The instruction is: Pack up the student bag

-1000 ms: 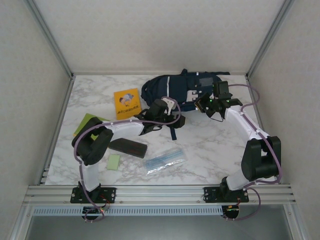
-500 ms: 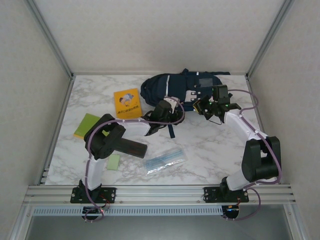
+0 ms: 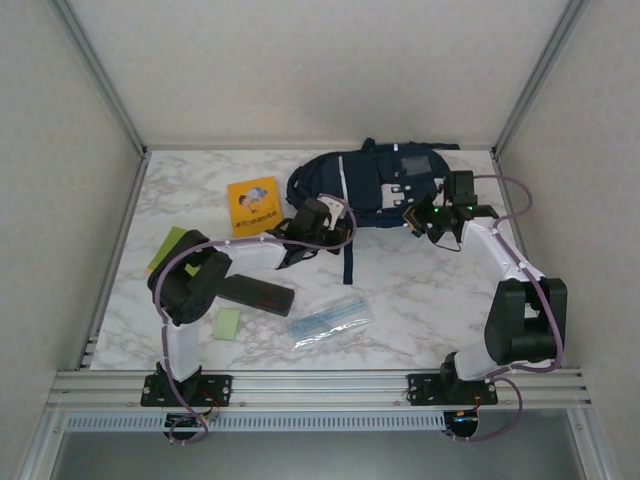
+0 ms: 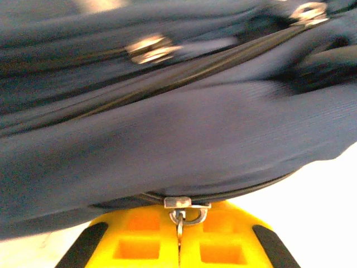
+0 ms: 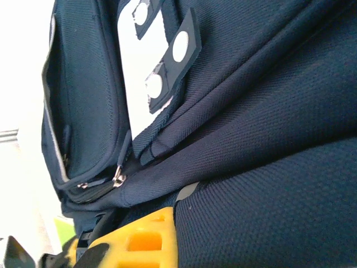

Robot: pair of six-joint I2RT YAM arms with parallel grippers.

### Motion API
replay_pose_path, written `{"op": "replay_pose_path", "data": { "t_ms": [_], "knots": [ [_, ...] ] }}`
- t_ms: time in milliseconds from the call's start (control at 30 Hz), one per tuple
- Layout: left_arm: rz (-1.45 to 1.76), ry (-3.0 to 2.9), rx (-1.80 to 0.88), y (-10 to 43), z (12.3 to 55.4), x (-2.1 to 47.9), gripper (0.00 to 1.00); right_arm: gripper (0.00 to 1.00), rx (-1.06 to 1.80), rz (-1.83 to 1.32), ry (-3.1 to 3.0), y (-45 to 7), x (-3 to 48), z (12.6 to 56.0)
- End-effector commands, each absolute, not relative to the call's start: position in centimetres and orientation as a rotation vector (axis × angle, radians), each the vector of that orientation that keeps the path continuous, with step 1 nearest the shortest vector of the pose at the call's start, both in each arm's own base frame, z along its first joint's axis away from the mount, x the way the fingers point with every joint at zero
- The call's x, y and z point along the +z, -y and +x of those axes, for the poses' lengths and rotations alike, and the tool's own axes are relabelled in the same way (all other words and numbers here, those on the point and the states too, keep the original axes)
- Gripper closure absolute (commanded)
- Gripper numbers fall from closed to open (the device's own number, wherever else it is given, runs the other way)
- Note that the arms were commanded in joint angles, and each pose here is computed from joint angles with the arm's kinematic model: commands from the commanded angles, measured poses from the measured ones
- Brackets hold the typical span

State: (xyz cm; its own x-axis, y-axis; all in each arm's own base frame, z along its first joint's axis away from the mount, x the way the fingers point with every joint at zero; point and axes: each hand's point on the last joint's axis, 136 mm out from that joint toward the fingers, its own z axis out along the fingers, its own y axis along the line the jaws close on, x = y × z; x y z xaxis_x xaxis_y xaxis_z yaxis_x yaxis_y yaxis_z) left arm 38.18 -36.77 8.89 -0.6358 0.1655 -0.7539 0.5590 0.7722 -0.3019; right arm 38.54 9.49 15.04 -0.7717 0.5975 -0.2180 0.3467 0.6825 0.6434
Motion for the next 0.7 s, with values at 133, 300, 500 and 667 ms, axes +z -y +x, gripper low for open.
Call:
{"op": "replay_pose_path", "data": {
  "t_ms": [133,300,500,667],
  "knots": [
    [0.462,-2.352,-0.552,30.4,39.2,8.6,1.0,1.0,0.617,0.637,-2.428,-4.2,16.4,41.3],
    [0.592,-2.367,-0.763,34.3,35.7,12.0,1.0,1.0,0.621,0.636,-2.413,-3.7,16.1,45.2],
    [0.574,-2.423,-0.973,39.4,33.6,14.9,1.0,0.35,0.795,0.739,-2.441,-5.5,16.4,44.9],
    [0.507,-2.417,-1.108,43.0,34.4,16.4,1.0,0.06,0.918,0.806,-2.463,-7.0,16.1,39.9]
  ]
}}
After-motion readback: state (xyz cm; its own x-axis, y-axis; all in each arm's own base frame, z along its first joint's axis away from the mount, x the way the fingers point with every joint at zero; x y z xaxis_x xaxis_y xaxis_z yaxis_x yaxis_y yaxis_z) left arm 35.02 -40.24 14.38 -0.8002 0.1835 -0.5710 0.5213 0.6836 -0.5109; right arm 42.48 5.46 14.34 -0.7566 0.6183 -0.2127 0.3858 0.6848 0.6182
